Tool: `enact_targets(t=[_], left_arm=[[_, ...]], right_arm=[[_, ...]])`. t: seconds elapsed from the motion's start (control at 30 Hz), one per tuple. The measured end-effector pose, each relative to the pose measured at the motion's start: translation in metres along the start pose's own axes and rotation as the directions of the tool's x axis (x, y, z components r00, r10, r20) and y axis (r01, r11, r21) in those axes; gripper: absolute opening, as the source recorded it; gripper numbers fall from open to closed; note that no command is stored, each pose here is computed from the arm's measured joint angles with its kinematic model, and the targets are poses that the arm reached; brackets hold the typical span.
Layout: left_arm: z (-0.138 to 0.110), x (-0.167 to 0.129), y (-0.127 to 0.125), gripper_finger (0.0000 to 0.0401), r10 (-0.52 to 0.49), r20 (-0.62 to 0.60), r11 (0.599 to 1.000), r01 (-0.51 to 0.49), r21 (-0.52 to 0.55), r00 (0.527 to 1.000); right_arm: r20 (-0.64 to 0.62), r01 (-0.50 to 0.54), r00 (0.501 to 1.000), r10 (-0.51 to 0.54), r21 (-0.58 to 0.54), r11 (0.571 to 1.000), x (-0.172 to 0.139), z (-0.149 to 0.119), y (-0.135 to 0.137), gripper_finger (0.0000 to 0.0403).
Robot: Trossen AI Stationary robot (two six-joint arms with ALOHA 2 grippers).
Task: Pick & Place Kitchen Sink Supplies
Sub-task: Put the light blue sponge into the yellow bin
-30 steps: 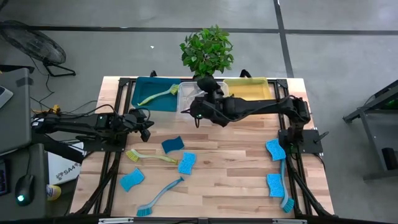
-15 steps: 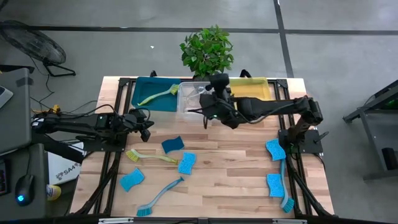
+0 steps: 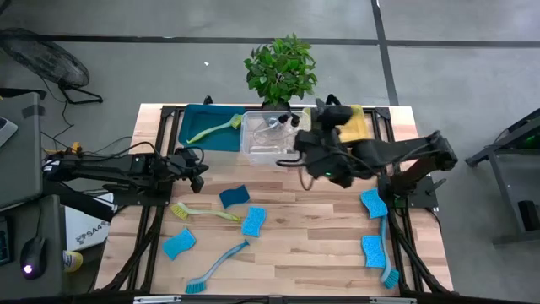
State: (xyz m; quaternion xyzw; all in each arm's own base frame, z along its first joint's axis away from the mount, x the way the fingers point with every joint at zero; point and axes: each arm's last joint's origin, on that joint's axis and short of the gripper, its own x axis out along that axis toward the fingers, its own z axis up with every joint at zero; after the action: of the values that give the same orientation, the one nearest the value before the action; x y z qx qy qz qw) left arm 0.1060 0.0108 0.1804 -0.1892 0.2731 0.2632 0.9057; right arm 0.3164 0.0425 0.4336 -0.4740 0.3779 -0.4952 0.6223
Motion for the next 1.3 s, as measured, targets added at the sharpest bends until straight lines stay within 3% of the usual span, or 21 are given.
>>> enact_targets(t=[0.3,0.4,0.57,0.7,0.83,1.0,1.17,1.3], left_arm=[[0.000,0.000,0.000,0.0001,0.001,-0.002,1.000,-0.001,0.001,1.000],[0.000,0.000,0.000,0.0001,0.001,-0.002,1.000,-0.001,0.001,1.000],[0.000,0.000,0.000,0.0001,0.001,-0.002,1.000,-0.001,0.001,1.000],[0.000,0.000,0.000,0.0001,0.001,-0.002,1.000,-0.001,0.001,1.000],[0.000,0.000,0.000,0.0001,0.002,-0.001,1.000,-0.002,0.001,1.000],[0.000,0.000,0.000,0.0001,0.002,-0.001,1.000,-0.002,0.001,1.000],[0.000,0.000,0.000,0.0001,0.002,-0.001,1.000,-0.002,0.001,1.000],[0.001,0.000,0.000,0.0001,0.002,0.013,1.000,-0.002,0.005,1.000]], right_arm=[[0.080,-0.048,0.996,0.024,0.303,0.952,-0.022,-0.045,-0.032,0.0167],[0.119,-0.108,0.991,0.064,0.407,0.907,-0.024,-0.059,-0.040,0.0167],[0.201,-0.297,0.954,0.222,0.536,0.790,-0.024,-0.076,-0.045,0.0167],[0.231,-0.452,0.890,0.394,0.572,0.684,-0.021,-0.087,-0.041,0.0167],[0.192,-0.537,0.821,0.538,0.582,0.611,-0.018,-0.092,-0.030,0.0167],[0.090,-0.570,0.751,0.655,0.590,0.572,-0.017,-0.096,-0.016,0.0167],[0.062,-0.618,0.665,0.745,0.605,0.501,-0.018,-0.087,-0.003,0.0167],[0.031,-0.617,0.635,0.772,0.622,0.482,-0.019,-0.081,0.009,0.0167]])
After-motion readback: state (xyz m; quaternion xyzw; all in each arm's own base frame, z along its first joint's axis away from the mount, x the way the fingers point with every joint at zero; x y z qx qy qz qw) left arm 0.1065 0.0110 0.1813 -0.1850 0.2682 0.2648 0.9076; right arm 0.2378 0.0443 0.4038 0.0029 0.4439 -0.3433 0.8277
